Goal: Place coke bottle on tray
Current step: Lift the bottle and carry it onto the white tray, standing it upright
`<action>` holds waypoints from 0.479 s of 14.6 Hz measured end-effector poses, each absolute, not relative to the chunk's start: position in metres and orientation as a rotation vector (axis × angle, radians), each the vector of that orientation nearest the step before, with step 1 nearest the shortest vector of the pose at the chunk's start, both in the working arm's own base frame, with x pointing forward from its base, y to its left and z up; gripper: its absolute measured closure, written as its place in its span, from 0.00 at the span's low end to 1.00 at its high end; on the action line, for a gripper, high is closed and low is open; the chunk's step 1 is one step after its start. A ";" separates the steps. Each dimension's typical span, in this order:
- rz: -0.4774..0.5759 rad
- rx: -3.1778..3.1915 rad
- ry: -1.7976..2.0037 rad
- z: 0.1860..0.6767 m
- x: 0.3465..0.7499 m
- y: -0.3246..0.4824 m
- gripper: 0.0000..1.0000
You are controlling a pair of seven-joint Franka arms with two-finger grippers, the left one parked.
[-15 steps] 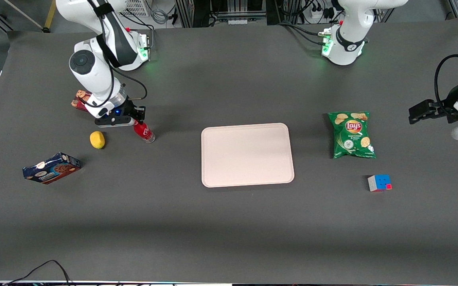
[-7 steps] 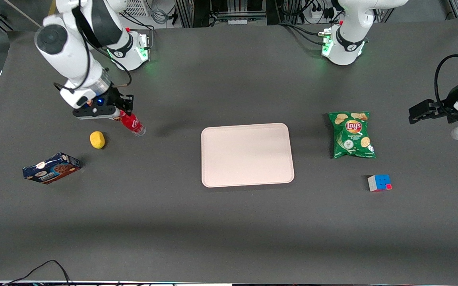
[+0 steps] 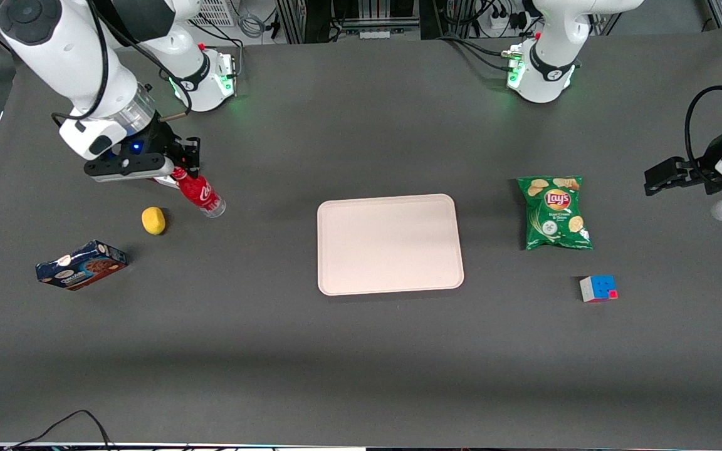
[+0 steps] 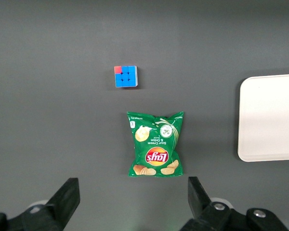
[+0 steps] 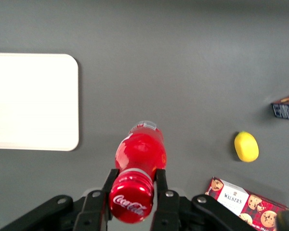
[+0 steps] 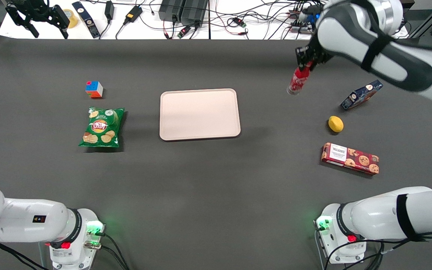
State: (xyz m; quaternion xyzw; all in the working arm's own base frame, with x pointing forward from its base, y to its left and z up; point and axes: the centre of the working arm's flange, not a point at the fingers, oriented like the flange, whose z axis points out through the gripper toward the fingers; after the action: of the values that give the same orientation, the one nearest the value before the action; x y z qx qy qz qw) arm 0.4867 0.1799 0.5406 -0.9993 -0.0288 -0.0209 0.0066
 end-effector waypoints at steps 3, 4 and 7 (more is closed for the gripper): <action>-0.071 -3.107 -0.068 0.556 0.519 0.213 0.65; -0.075 -3.095 -0.033 0.557 0.527 0.234 0.65; -0.044 -3.059 0.083 0.547 0.541 0.304 0.65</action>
State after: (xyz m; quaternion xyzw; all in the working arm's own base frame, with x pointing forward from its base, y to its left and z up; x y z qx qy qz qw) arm 0.5406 0.3041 0.5469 -0.9987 0.0272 -0.0142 0.0405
